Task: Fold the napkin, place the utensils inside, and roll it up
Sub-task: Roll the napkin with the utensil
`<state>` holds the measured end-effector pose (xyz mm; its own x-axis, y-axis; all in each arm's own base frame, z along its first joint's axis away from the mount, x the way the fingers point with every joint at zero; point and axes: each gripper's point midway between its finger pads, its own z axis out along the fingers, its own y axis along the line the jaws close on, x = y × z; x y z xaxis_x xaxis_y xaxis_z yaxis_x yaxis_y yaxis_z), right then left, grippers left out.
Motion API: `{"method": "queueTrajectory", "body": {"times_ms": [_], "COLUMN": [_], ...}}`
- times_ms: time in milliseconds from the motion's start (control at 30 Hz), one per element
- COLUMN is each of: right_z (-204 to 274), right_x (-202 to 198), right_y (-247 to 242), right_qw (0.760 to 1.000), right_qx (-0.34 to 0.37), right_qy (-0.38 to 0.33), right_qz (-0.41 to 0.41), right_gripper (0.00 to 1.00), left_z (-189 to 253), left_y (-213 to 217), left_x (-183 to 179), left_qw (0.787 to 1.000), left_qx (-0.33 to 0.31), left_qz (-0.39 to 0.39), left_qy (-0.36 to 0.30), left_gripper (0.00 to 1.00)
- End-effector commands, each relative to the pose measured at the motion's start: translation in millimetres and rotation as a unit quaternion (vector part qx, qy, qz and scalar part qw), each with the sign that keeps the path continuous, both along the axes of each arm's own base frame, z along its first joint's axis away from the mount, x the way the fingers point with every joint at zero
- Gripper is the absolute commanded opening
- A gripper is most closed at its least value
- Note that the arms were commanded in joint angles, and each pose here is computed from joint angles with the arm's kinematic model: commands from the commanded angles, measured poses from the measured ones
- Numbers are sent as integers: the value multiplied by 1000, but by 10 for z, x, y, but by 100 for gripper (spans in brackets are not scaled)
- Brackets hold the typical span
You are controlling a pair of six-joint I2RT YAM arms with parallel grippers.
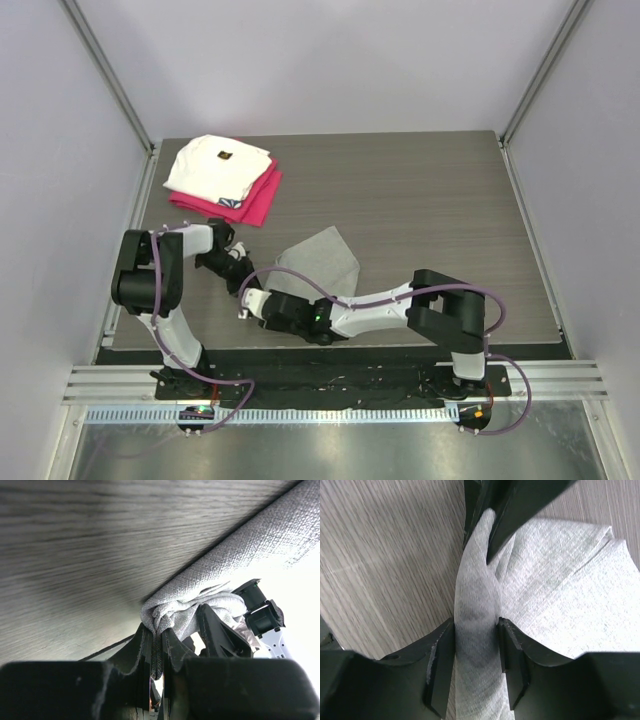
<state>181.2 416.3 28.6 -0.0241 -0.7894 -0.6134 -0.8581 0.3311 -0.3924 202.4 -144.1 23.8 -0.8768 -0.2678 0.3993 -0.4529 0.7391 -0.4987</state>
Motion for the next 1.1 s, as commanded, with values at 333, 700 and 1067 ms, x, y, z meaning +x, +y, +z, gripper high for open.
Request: {"method": "queueTrajectory", "body": {"times_ms": [333, 700, 1067], "right_z": [-497, -264, -265], "right_x": [-381, -571, -398], "right_y": [-434, -397, -425], "right_qw": [981, 899, 818], "right_qx": [-65, -13, 39], "right_qy": [181, 429, 572], "right_qz": [38, 81, 43], "right_gripper": [29, 21, 17], "left_z": [127, 305, 455], "left_y": [12, 118, 238], "left_x": [132, 481, 569], "left_qw": [1000, 997, 982], "left_qx": [-22, -5, 30], "left_qz": [-6, 1, 2], "left_qy": [-11, -71, -185], "left_gripper": [0, 61, 70]}}
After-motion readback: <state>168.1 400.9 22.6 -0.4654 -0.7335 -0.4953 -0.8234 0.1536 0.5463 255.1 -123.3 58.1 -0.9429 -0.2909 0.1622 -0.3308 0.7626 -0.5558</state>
